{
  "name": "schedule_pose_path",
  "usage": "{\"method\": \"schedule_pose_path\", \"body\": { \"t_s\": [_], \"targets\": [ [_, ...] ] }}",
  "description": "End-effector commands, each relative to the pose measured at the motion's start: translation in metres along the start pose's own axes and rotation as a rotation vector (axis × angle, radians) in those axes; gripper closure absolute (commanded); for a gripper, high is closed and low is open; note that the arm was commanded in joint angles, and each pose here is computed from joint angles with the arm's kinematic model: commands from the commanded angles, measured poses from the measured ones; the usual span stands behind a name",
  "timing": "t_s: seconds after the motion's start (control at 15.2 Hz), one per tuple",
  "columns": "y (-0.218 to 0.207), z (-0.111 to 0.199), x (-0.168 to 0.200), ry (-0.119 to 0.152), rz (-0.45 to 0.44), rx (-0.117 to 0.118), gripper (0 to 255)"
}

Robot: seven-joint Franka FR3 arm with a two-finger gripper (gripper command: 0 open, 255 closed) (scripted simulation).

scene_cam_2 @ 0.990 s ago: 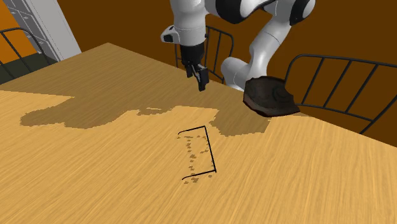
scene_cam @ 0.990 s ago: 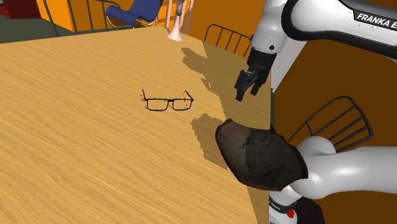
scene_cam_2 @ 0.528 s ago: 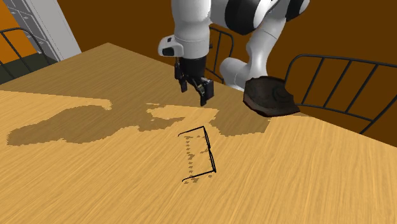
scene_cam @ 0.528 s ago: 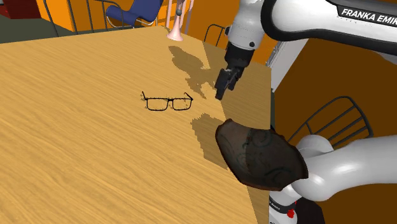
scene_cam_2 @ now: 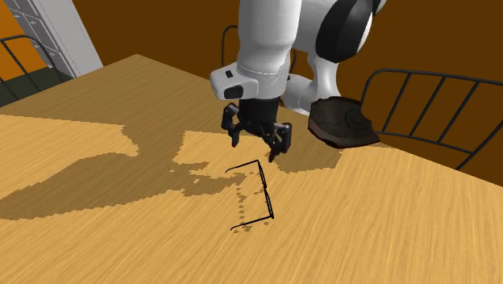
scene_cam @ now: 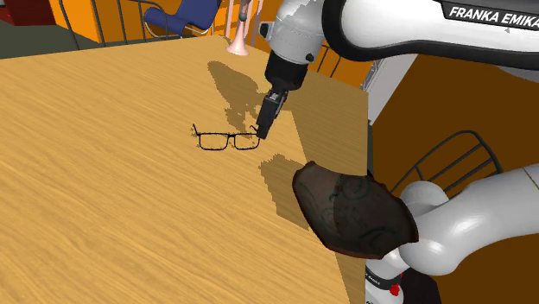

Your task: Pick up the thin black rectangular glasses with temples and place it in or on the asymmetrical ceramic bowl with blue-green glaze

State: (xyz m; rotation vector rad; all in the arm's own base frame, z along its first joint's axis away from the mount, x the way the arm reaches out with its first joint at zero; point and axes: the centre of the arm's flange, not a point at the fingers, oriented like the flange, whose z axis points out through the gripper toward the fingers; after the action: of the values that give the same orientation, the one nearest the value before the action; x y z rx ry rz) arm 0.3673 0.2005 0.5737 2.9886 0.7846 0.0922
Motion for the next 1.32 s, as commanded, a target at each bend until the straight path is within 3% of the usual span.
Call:
{"method": "schedule_pose_path", "body": {
  "t_s": [0.0, 0.26, 0.79, 1.25],
  "targets": [
    [-0.021, -0.003, 0.013, 0.025, -0.085, -0.006, 0],
    [-0.06, -0.006, 0.032, 0.066, -0.228, -0.016, 0],
    [-0.06, 0.034, 0.034, 0.066, -0.228, -0.016, 0],
    [-0.06, 0.034, 0.034, 0.066, -0.228, -0.016, 0]
  ]
}}
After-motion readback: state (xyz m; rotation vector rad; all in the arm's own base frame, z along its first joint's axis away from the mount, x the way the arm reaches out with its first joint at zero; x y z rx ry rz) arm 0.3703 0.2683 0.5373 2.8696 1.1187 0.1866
